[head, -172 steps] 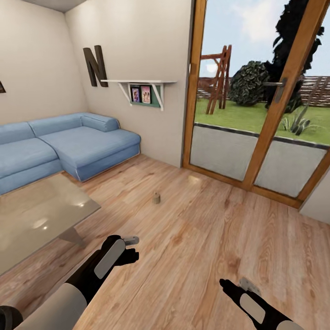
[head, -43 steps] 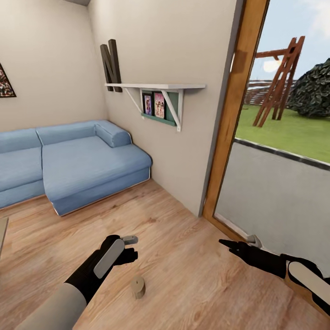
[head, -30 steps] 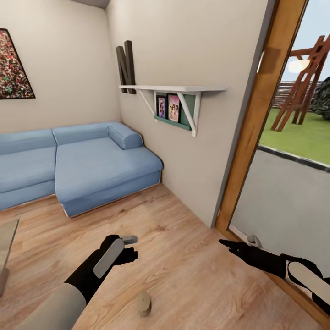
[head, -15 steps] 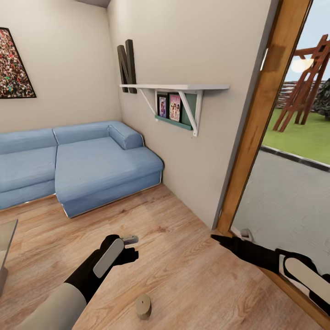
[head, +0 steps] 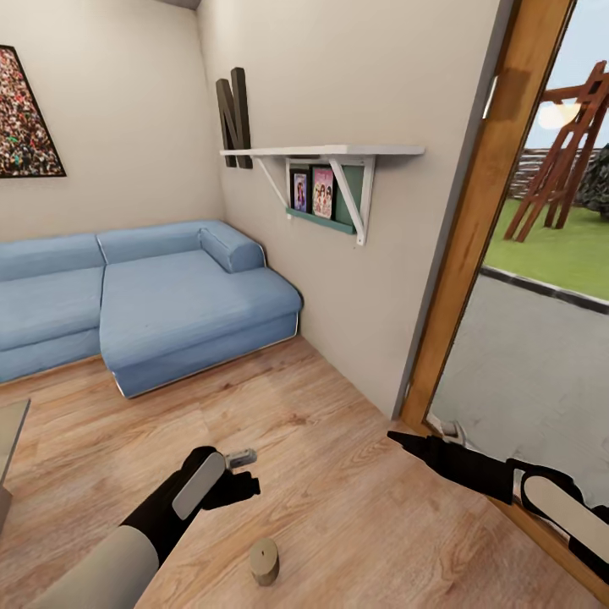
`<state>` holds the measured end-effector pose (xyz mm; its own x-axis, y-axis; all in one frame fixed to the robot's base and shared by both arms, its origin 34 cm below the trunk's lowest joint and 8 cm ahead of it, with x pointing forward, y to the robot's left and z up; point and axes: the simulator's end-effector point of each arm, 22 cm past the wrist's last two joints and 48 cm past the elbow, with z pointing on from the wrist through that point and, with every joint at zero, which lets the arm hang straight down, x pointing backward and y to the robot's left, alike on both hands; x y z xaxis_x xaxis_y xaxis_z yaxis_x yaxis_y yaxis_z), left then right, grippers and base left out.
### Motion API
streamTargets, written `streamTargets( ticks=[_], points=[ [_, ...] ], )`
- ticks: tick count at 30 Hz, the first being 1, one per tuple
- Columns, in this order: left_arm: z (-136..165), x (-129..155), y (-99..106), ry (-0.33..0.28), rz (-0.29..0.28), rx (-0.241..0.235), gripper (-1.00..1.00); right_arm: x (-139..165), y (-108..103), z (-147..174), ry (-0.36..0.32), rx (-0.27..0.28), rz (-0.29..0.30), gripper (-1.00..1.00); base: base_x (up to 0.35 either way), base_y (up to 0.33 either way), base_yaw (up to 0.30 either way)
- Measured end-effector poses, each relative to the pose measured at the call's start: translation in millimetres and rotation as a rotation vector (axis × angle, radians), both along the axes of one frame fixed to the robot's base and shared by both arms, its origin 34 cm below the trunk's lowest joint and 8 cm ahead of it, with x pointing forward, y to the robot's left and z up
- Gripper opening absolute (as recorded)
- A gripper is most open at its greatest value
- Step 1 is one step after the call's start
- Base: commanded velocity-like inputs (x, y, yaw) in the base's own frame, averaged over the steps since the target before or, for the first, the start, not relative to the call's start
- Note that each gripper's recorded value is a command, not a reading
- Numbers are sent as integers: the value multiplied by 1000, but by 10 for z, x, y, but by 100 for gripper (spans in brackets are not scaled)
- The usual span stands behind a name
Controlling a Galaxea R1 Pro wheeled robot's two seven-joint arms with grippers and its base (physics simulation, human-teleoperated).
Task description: Place each of the two pumpkins and all three candles from the living room inside a cabinet in the living room (use any cabinet), then make sure every cabinet is closed, and position the cauldron so it is next to a table in the living room.
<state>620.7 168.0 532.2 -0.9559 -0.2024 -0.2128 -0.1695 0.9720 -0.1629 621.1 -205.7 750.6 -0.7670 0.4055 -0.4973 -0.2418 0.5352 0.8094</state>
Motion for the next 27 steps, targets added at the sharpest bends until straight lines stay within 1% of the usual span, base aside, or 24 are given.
streamTargets(
  ticks=[3,7,12,17,20,23,27],
  points=[
    [-104,9,20,-13,27,-3,100,-8,3,-64,2,2,-1,100,0,0,0],
    [-194,5,15,-17,34,-3,100,-18,7,-154,5,2,-4,100,0,0,0],
    [-332,5,97,-29,57,11,100,-35,11,-249,5,6,-3,100,0,0,0],
    [-435,12,58,-42,70,7,100,-60,18,-361,7,4,0,100,0,0,0],
    [-528,-31,14,-34,69,8,100,-60,-57,-524,26,-10,-14,100,0,0,0],
    [-588,-27,-2,-42,79,14,100,-60,-139,-687,46,-24,-30,100,0,0,0],
    [-634,-35,-27,-45,86,14,100,-67,-163,-759,53,-28,-34,100,0,0,0]
  ],
)
